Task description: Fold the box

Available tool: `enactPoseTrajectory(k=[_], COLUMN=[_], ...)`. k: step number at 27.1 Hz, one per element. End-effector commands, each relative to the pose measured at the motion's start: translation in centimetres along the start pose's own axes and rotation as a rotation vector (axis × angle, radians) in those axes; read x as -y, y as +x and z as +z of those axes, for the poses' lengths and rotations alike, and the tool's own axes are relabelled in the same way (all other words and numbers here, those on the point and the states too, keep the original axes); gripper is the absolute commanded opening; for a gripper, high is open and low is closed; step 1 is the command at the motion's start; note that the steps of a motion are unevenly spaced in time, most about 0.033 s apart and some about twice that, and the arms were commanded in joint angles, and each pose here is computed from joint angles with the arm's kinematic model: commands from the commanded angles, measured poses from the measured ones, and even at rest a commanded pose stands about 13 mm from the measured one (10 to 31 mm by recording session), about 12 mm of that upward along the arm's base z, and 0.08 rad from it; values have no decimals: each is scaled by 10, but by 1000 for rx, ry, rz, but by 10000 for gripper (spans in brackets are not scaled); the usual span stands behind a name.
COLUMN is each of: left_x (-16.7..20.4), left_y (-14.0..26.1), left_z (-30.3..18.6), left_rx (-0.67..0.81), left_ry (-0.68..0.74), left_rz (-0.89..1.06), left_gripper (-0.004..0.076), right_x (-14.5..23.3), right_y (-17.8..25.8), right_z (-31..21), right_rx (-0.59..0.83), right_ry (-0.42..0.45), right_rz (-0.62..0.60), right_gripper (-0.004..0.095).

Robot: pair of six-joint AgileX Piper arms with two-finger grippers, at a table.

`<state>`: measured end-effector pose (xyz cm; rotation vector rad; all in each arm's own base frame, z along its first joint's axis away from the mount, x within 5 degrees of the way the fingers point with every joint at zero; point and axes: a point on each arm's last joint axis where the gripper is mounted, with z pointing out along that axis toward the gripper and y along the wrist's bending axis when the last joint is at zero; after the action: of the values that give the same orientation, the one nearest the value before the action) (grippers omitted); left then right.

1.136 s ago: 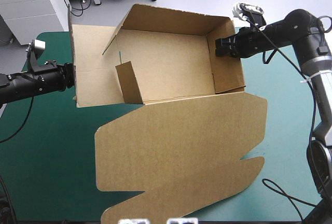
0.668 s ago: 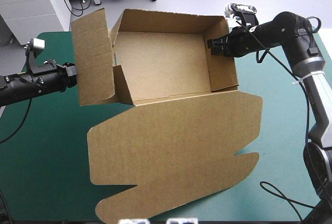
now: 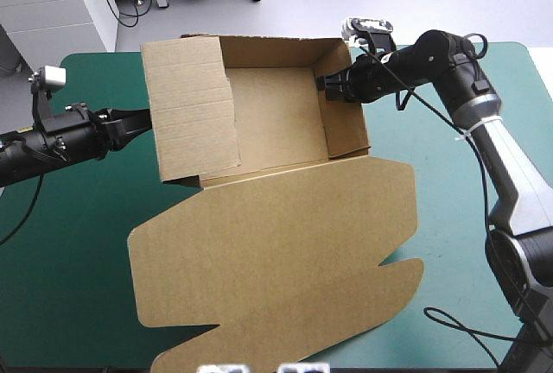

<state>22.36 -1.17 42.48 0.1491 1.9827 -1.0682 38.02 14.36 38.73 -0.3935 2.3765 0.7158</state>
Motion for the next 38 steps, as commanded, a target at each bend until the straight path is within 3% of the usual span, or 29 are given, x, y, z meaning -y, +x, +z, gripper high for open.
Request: enactPoseTrajectory(k=[1, 24, 27, 32, 38], left_x=[22, 22, 22, 22, 23], left_y=[-2, -2, -2, -2, -2], left_z=[-6, -6, -6, -6, -7], left_rx=[8, 8, 8, 8, 11], left_ry=[99, 99, 99, 99, 100], left_rz=[4, -5, 5, 6, 11], left_gripper=[-8, 7, 82, 286, 320], right_x=[-21, -23, -27, -37, -38], right_y=[-13, -16, -16, -17, -17], right_z=[-22, -20, -19, -15, -15], right_rx=[138, 174, 174, 205, 212], right_ry=[-53, -53, -59, -68, -61], right_rz=[4, 30, 22, 3, -7], right_gripper=[-18, -17, -17, -17, -17])
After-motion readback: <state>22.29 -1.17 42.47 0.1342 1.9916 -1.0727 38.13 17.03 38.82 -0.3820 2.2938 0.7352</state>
